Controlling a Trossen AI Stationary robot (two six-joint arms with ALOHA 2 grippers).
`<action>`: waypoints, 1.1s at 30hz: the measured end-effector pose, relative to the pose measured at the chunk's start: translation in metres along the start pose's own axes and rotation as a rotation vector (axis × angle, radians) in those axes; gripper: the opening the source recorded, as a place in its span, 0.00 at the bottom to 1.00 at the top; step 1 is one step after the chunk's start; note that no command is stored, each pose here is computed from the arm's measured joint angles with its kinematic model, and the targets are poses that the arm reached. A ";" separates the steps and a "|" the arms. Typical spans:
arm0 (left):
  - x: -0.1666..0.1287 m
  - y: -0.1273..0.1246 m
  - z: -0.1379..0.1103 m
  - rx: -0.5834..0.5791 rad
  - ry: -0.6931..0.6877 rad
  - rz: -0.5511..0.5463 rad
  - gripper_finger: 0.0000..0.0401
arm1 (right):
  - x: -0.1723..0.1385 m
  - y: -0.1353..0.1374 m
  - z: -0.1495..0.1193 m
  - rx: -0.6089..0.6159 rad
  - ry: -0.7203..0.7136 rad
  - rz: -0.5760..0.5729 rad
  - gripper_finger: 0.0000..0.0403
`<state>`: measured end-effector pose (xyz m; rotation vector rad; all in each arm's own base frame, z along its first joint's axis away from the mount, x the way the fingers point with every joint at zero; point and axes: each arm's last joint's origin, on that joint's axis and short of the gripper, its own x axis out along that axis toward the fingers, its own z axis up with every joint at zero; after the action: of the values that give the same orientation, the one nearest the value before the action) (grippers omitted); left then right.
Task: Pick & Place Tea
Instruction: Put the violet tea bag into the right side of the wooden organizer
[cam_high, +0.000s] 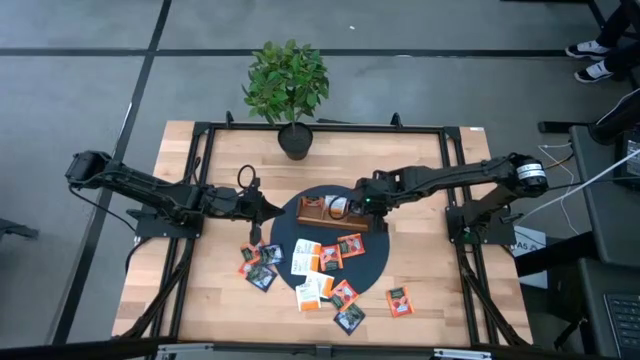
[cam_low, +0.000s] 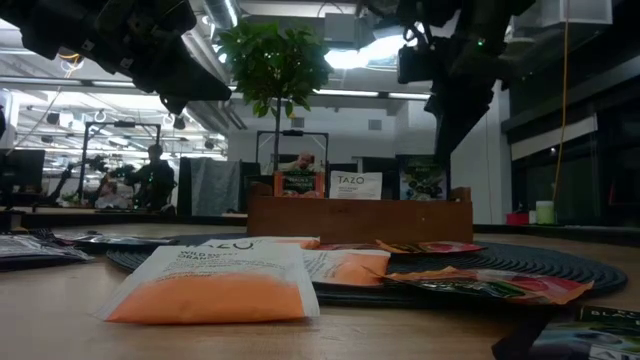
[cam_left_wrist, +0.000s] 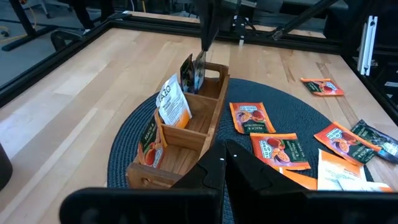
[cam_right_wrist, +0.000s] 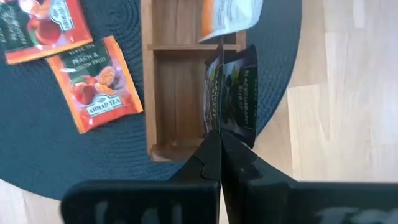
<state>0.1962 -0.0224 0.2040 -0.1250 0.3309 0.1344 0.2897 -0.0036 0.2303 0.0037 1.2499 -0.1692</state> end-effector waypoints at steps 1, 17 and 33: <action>0.000 0.000 0.000 0.000 0.000 0.000 0.01 | 0.001 0.000 0.000 -0.001 0.000 -0.017 0.00; 0.000 0.000 0.000 0.000 0.001 -0.004 0.01 | 0.003 0.004 0.001 0.011 -0.006 -0.033 0.00; 0.000 0.000 0.000 -0.002 0.002 -0.011 0.01 | 0.016 0.006 -0.004 0.013 0.000 -0.036 0.00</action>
<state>0.1962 -0.0228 0.2040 -0.1288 0.3320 0.1236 0.2914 0.0002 0.2133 -0.0079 1.2490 -0.2084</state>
